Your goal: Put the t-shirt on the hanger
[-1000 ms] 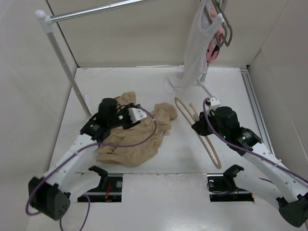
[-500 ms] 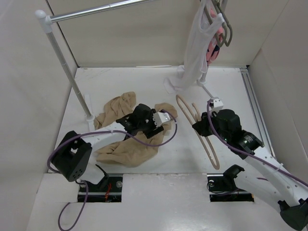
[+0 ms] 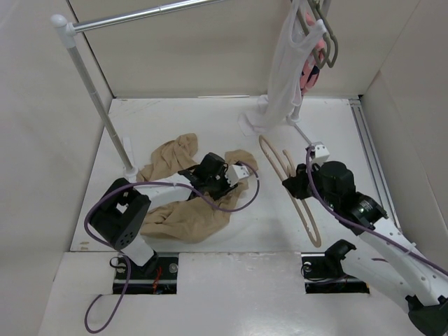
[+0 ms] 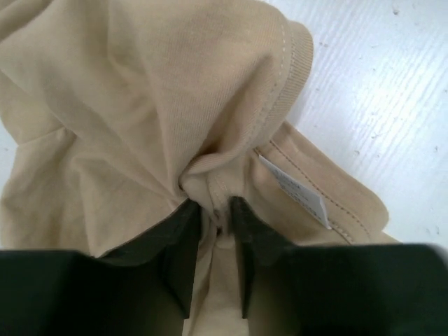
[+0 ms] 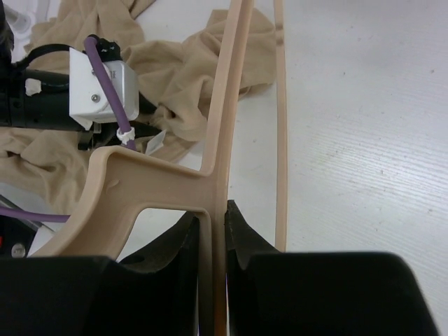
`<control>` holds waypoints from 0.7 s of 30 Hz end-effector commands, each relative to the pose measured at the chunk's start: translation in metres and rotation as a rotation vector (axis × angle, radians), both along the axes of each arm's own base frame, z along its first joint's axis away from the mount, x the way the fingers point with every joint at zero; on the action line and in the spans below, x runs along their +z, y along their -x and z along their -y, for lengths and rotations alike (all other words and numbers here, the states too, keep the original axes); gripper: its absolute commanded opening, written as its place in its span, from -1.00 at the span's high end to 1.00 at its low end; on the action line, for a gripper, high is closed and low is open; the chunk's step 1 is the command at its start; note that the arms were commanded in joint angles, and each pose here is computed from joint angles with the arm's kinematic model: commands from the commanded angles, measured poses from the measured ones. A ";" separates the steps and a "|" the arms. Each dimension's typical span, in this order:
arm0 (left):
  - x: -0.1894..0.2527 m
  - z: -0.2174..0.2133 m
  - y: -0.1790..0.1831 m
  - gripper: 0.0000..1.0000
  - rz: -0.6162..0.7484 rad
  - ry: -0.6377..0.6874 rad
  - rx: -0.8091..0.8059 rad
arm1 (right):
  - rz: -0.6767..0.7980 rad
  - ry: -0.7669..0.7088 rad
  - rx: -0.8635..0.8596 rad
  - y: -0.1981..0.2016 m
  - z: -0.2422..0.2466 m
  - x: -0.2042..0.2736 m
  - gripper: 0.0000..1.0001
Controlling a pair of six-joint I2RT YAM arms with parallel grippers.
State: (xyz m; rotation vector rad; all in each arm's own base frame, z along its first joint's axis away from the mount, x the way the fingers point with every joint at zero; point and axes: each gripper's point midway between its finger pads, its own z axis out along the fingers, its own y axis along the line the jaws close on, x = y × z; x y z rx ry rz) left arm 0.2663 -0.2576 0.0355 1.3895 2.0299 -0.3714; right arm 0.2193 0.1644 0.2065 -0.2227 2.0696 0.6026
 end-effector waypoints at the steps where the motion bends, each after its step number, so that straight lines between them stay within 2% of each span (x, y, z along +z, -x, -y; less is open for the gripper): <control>1: 0.008 0.005 0.011 0.60 -0.045 0.039 -0.018 | 0.043 -0.015 -0.015 -0.005 0.000 0.010 1.00; 3: 0.011 0.008 0.013 1.00 -0.072 0.051 -0.005 | 0.041 -0.014 -0.015 -0.007 -0.001 0.012 1.00; 9: 0.066 0.016 -0.002 1.00 -0.073 0.104 0.027 | 0.015 0.039 0.111 0.006 -0.010 0.006 1.00; 13: 0.114 0.024 -0.009 1.00 -0.039 0.151 0.023 | 0.090 0.057 0.237 0.026 -0.011 0.038 1.00; 17: 0.129 0.027 -0.007 1.00 -0.039 0.177 0.015 | 0.104 0.021 0.346 0.056 -0.013 0.056 1.00; 21: 0.137 0.026 -0.021 1.00 -0.040 0.213 0.049 | 0.033 -0.051 0.495 0.088 -0.026 0.050 1.00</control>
